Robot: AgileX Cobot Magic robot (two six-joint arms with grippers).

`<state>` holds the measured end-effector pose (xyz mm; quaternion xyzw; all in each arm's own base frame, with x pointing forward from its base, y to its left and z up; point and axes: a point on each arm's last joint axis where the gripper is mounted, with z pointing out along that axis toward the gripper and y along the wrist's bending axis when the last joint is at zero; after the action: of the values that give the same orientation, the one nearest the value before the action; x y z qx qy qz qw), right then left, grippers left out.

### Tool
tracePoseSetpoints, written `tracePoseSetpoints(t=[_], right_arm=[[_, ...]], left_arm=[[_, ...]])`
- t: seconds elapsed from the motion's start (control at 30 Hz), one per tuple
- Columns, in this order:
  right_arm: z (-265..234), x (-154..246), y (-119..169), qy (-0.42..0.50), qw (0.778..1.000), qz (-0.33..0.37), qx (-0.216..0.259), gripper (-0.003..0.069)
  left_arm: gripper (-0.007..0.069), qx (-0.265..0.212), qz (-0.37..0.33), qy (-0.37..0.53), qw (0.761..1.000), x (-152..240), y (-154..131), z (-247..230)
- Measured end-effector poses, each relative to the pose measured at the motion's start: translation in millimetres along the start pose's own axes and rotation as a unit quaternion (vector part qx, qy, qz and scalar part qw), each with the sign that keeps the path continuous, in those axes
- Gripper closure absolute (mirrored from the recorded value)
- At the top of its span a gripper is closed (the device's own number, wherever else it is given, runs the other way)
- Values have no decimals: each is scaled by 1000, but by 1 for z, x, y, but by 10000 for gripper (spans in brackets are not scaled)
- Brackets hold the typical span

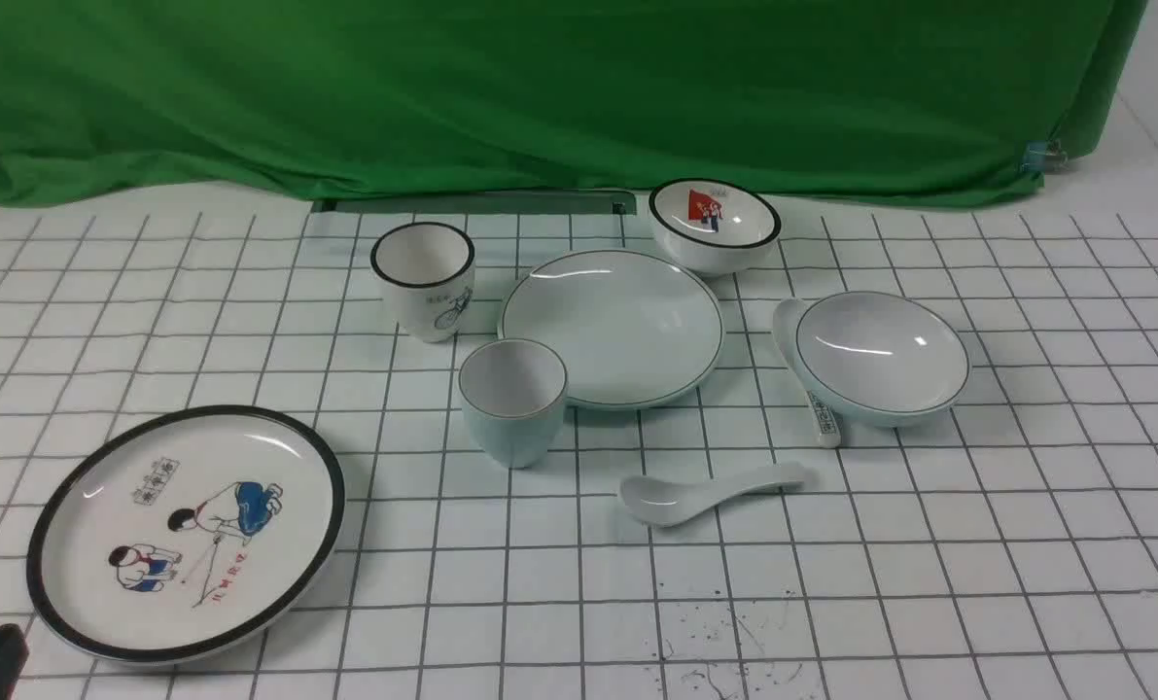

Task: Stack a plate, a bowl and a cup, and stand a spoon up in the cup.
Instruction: Use the right arm to grab a blue rice bowl

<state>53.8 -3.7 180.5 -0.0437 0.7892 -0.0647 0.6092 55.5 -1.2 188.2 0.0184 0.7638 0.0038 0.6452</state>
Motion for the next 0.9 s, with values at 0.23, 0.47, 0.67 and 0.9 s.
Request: tracePoseSetpoints(t=[0.23,0.47,0.67,0.9], right_arm=[[0,0,0,0,1000,0,0,416],[0,0,0,0,1000,0,0,416],[0,0,0,0,1000,0,0,416],[0,0,0,0,1000,0,0,416]], left_arm=[[654,0,0,0,1000,0,0,0],[654,-3,23,0,1000,0,1,0],[654,-7,44,0,999,0,1,0],[654,-7,50,1,999,0,1,0]])
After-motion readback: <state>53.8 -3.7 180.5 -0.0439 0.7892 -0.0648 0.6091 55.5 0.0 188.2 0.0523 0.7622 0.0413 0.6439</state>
